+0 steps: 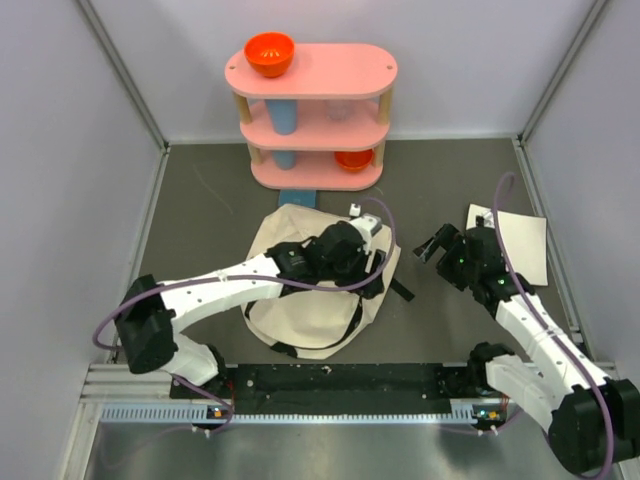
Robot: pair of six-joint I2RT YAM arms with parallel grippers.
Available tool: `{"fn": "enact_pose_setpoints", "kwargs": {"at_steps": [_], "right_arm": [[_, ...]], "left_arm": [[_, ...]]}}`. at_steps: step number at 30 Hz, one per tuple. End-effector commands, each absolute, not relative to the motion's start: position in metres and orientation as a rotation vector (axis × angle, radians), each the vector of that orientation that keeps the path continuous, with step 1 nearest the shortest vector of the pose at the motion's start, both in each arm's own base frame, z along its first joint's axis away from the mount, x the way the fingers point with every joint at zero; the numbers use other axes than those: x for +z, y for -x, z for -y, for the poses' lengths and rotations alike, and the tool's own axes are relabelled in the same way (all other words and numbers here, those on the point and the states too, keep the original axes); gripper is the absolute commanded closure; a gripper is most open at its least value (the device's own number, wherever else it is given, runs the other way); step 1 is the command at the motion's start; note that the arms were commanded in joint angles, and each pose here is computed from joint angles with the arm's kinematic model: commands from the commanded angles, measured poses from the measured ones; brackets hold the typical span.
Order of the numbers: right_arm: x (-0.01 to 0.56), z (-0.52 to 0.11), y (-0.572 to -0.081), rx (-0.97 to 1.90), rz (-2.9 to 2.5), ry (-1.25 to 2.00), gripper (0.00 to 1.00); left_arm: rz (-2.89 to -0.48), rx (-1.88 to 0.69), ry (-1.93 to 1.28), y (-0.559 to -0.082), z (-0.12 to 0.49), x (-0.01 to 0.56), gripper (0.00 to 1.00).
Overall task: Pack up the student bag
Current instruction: Zip the student bag at the center of the board.
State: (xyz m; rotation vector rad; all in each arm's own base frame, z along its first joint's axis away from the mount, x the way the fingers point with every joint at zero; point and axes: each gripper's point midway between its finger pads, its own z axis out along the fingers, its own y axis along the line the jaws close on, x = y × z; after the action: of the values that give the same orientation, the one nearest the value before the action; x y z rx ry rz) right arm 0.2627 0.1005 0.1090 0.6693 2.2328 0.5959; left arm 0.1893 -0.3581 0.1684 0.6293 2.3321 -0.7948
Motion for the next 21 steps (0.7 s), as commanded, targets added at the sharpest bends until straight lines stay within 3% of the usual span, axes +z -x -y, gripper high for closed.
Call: {"fn": "enact_pose_setpoints", "kwargs": {"at_steps": [1,3,21], "right_arm": [[0.115,-0.108,-0.257,0.666,-2.215,-0.619,0.02],[0.112,-0.109,-0.253,0.683,-2.222,-0.625,0.02],[0.103,-0.114,-0.246,0.722,-2.232,-0.605,0.02]], "left_arm": [[-2.305,-0.912,-0.592,-0.187,0.391,0.185,0.29],[-2.351,-0.886,-0.541,-0.189,0.392,0.174,0.35],[-2.494,-0.624,-0.312,-0.202,0.381,0.109,0.37]]}}
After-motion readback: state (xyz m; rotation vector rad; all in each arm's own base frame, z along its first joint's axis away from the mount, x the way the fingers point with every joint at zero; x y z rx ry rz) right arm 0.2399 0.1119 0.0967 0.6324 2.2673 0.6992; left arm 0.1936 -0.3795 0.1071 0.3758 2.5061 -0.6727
